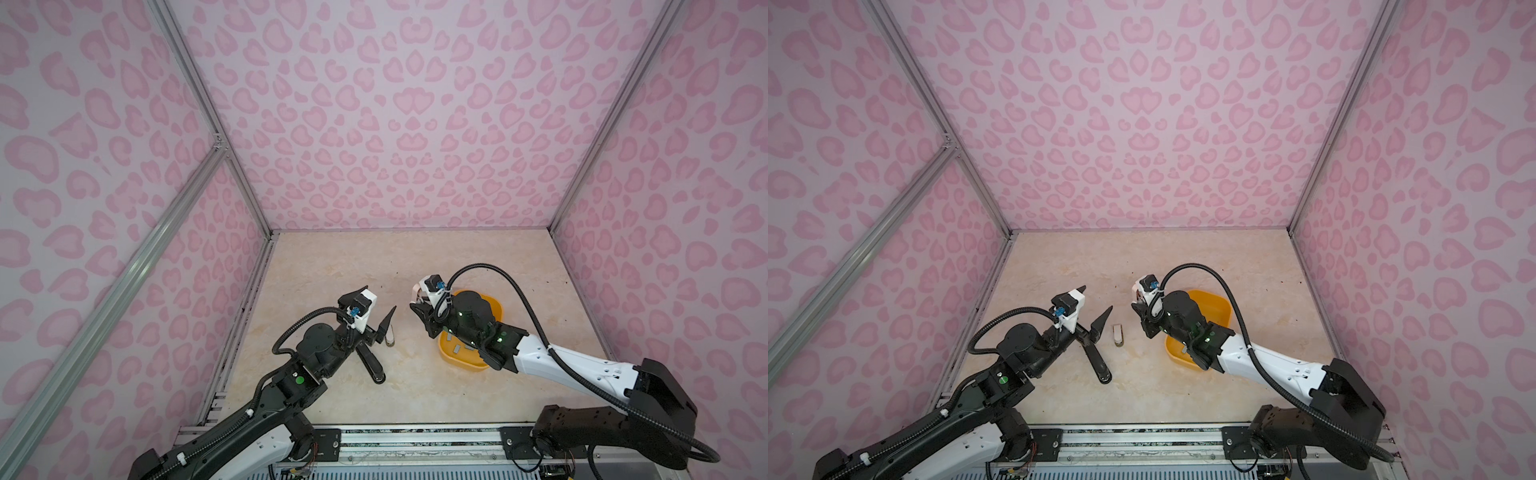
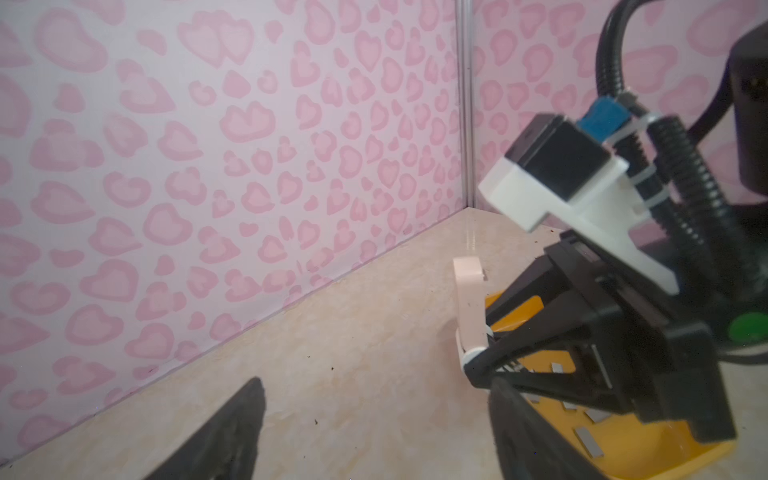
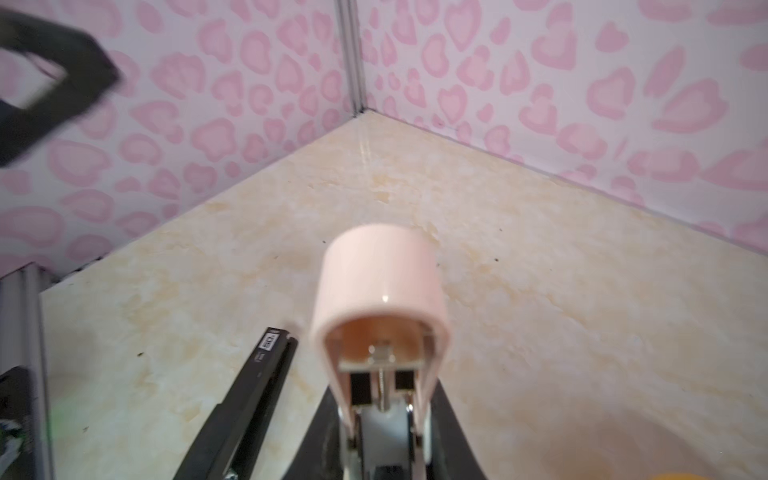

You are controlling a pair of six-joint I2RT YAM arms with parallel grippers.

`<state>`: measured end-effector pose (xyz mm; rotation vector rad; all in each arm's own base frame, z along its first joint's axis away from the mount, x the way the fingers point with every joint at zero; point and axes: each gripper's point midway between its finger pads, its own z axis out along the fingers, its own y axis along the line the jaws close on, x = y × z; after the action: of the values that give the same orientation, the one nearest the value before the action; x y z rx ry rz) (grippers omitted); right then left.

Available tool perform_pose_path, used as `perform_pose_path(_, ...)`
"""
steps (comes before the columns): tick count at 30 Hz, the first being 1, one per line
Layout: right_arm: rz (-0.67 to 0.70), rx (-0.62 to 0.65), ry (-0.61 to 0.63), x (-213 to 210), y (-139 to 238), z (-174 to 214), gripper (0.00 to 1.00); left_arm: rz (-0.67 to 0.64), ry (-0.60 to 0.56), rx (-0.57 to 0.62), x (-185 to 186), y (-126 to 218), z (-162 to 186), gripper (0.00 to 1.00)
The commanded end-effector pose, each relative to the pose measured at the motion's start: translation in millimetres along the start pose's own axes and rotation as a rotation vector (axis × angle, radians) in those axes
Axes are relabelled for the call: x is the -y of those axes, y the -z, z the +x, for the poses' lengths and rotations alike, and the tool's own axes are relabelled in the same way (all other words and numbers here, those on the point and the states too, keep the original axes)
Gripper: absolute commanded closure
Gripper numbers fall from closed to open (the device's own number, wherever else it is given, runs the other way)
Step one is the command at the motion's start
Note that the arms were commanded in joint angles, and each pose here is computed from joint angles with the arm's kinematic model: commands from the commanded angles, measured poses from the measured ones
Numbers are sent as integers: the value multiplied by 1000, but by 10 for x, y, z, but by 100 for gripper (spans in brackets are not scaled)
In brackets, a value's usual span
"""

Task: Load the staples into the stapler
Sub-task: 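Lower the opened pink stapler onto the table with the right gripper while the left withdraws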

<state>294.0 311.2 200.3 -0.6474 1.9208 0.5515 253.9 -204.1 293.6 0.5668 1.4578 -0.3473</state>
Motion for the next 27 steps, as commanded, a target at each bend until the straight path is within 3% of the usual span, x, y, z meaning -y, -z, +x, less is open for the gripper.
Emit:
perform_pose_path(1,202,-193,-43,327,-166,386,100,-73,26,-2,-136,-9,-91,2)
perform_pose_path(6,248,-375,-85,351,-457,744,100,-198,154,-25,-349,-25,-102,2)
perform_pose_path(13,314,-526,-176,469,-687,1205,100,-218,165,-98,-361,-127,-30,2)
perform_pose_path(18,336,-568,-270,551,-753,1430,100,-336,188,-79,-555,-64,-15,2)
perform_pose_path(25,357,-613,-282,570,-802,1576,100,-294,156,-153,-451,-227,82,2)
perform_pose_path(27,365,-619,-281,581,-809,1593,93,-288,146,-166,-436,-247,115,2)
